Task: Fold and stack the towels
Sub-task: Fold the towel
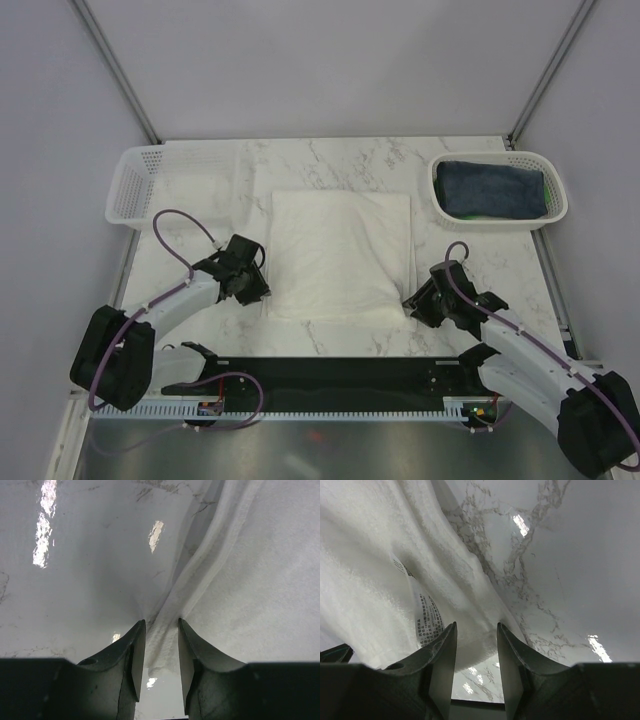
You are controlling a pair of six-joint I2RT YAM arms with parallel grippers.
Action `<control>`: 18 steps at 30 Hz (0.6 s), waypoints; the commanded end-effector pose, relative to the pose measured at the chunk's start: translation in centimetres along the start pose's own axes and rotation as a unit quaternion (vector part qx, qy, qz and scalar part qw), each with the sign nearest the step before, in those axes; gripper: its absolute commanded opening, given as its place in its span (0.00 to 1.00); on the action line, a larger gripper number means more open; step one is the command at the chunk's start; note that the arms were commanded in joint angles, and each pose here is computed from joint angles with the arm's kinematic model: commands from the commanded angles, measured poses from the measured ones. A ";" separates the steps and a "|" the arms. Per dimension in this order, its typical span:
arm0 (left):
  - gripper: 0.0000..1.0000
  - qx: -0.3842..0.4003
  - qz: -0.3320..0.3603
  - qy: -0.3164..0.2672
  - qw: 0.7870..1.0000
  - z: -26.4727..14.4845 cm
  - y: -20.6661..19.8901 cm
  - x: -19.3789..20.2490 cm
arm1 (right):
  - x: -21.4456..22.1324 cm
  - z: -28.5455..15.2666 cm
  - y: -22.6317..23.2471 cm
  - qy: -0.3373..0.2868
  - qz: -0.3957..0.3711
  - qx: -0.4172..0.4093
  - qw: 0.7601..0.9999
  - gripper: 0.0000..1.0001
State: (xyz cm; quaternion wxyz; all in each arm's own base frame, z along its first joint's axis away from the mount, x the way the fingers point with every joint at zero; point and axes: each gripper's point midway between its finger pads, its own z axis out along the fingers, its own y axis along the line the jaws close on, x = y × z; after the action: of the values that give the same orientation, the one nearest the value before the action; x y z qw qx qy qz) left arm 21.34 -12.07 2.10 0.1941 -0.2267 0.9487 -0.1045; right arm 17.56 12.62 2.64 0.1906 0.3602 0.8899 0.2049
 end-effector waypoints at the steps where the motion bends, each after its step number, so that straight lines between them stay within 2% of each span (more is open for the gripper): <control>1: 0.38 -0.004 -0.023 -0.012 1.000 0.4 0.0 -0.4 | 0.4 -0.1 -0.2 0.004 0.016 -0.001 1.000 0.46; 14: 0.27 -0.016 -0.024 -0.010 1.000 1.0 0.7 -0.1 | 1.4 -0.9 0.1 0.024 0.054 -0.021 0.998 0.46; 17: 0.21 -0.016 -0.023 -0.009 1.000 1.2 0.6 -0.1 | 1.4 -0.8 -0.6 0.021 0.057 -0.010 0.998 0.46; 18: 0.15 -0.017 -0.023 -0.008 1.000 1.2 0.6 -0.1 | 1.5 -0.6 -0.9 0.020 0.059 -0.008 0.998 0.46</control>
State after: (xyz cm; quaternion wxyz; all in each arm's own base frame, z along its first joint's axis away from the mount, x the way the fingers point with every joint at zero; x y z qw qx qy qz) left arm 21.59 -12.28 1.64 0.1953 -0.2313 0.9468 -0.1090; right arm 16.48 13.27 3.16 0.1737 0.3906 0.8719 0.2389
